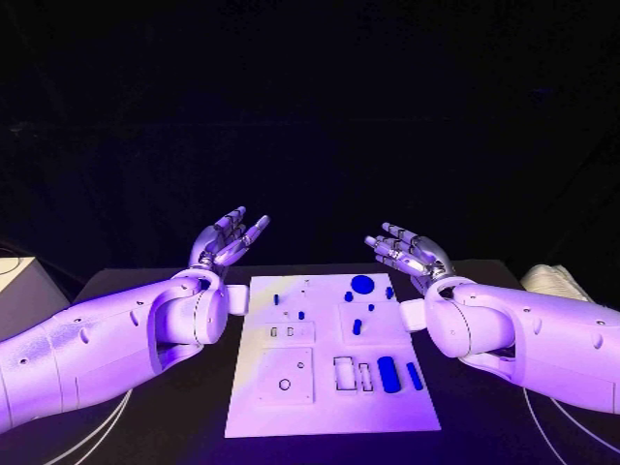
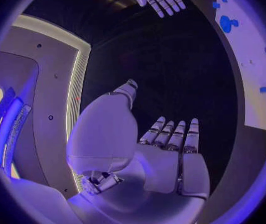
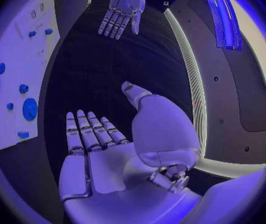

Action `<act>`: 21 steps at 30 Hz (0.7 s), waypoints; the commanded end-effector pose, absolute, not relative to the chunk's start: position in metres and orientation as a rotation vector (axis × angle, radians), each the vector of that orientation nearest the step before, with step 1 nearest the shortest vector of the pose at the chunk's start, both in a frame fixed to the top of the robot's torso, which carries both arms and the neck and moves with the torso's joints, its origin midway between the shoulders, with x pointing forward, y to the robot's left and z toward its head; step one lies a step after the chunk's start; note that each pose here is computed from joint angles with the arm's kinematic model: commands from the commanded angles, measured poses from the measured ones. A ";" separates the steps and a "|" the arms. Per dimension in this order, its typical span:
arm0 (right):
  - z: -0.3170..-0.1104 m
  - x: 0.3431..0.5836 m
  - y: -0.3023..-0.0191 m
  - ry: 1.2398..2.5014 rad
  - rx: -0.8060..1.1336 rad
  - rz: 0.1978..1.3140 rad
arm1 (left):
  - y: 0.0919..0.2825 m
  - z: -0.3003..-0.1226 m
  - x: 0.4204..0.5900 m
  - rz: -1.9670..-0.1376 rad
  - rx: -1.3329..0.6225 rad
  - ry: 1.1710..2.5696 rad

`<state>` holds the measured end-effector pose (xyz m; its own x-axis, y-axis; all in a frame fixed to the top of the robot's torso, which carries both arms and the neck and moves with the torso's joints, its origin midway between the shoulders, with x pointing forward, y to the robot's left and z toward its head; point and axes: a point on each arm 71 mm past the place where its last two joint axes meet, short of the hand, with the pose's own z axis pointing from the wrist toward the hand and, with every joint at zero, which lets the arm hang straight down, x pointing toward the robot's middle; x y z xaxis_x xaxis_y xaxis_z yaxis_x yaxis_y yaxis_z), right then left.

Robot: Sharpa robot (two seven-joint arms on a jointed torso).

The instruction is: Assemble the parts on the task board

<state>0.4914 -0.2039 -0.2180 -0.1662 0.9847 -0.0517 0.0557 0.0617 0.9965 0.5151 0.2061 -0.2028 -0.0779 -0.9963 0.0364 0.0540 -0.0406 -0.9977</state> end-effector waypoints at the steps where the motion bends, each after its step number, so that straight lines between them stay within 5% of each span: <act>1: -0.218 0.493 -0.196 1.540 1.091 1.357 | 0.200 -0.197 0.519 -1.476 -1.140 1.222; 6: -0.217 0.495 -0.196 1.570 1.077 1.363 | 0.200 -0.195 0.523 -1.493 -1.134 1.220; 7: -0.209 0.507 -0.215 1.541 0.903 1.253 | 0.203 -0.193 0.517 -1.504 -1.141 1.237; 21: -0.179 0.520 -0.223 1.504 0.415 1.015 | 0.209 -0.178 0.506 -1.541 -1.031 1.273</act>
<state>0.5204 -0.2265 -0.1837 -0.2432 0.8497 -0.4679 -0.1917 0.4308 0.8819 0.5080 0.2147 -0.1827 -0.2179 -0.9719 0.0889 0.0807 -0.1087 -0.9908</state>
